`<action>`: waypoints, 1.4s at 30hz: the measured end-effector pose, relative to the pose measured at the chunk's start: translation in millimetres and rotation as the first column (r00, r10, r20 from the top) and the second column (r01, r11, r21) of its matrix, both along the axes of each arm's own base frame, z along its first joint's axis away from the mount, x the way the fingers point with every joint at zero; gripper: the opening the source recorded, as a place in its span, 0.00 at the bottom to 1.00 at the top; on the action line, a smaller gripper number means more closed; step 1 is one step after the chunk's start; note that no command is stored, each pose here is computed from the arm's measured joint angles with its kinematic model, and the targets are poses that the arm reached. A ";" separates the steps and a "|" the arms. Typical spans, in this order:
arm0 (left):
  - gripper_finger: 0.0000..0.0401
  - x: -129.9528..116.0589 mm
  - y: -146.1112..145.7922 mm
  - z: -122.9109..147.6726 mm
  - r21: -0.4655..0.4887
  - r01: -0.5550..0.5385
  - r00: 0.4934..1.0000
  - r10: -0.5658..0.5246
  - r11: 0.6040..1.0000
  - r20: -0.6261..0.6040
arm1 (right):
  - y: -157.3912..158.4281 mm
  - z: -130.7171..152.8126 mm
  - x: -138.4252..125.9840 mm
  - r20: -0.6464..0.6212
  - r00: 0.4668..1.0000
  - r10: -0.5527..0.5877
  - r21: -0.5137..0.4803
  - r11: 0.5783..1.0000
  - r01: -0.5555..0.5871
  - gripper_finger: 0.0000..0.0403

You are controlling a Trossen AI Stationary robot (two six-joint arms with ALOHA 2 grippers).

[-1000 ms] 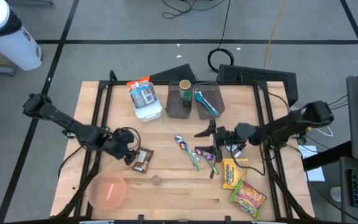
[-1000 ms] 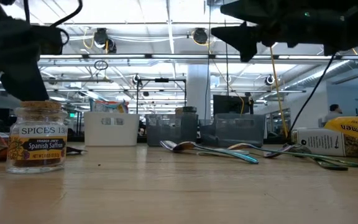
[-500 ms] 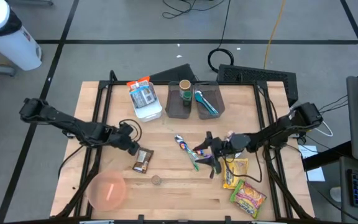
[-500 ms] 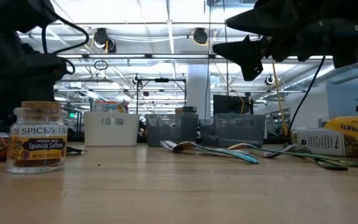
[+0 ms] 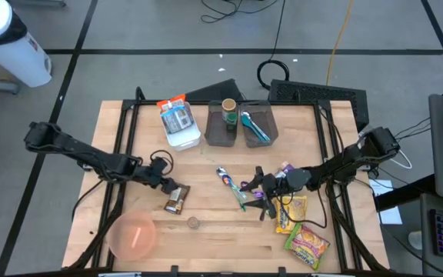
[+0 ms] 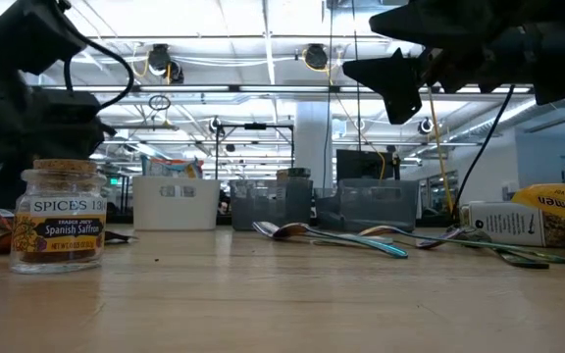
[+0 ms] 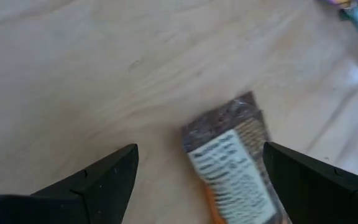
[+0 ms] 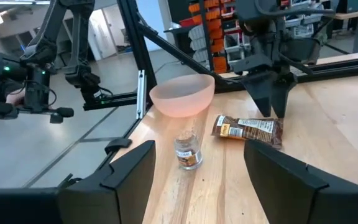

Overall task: Pick & Place Food Item
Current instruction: Put the orange seasoning pack into the left black bin

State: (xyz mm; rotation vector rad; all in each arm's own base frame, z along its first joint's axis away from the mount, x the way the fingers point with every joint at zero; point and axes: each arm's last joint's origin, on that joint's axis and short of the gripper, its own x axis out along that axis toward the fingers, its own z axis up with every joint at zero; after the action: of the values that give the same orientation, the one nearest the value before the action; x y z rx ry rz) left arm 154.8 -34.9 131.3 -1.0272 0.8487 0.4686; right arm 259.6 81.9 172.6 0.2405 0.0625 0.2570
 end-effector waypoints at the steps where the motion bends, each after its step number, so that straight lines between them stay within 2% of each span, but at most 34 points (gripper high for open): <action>1: 0.87 0.6 -0.1 -0.9 -0.001 -0.004 1.000 0.004 1.000 -0.005 | 0.0 -0.6 0.0 -0.006 1.000 0.000 -0.002 1.000 0.000 0.59; 10: 0.87 10.2 -3.9 -7.5 -0.027 0.022 1.000 -0.022 0.999 0.003 | -0.3 -1.4 0.0 -0.010 1.000 -0.002 -0.018 1.000 0.002 0.59; 13: 0.83 11.6 -4.7 -9.5 -0.039 0.025 1.000 -0.025 0.999 -0.006 | -0.3 -1.4 0.0 -0.006 1.000 -0.002 -0.035 0.999 0.001 0.59; 18: 0.67 11.3 -4.6 -11.2 -0.056 0.009 1.000 -0.010 0.998 -0.018 | -0.4 -1.4 0.1 -0.006 1.000 -0.002 -0.035 0.999 0.002 0.59; 24: 0.39 10.5 -4.2 -12.2 -0.052 0.005 1.000 -0.006 0.999 -0.026 | -0.4 -1.3 0.1 -0.005 1.000 -0.003 -0.034 0.999 0.003 0.59; 30: 0.05 10.6 -3.1 -12.5 0.024 0.038 0.999 -0.038 0.999 -0.018 | -0.3 1.5 0.2 0.019 1.000 -0.003 -0.015 1.000 0.004 0.59; 36: 0.01 25.4 -3.8 4.5 0.119 0.115 0.989 -0.125 0.986 0.080 | -0.4 6.2 0.2 0.065 0.998 -0.004 -0.001 1.000 0.004 0.59; 40: 0.01 43.6 -3.5 33.4 0.208 0.149 0.966 -0.188 0.967 0.179 | -0.4 11.1 -0.1 0.114 0.993 -0.005 0.011 1.000 0.004 0.59; 42: 0.01 54.6 -4.5 53.9 0.285 0.151 0.947 -0.221 0.947 0.233 | -0.5 13.2 -0.2 0.137 0.991 -0.006 0.009 1.000 0.005 0.59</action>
State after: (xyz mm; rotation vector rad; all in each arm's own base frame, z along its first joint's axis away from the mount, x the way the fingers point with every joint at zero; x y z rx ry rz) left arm 209.5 -39.4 185.2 -0.7334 0.6194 0.2661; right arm 259.4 81.4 185.7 0.2309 -0.0749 0.2680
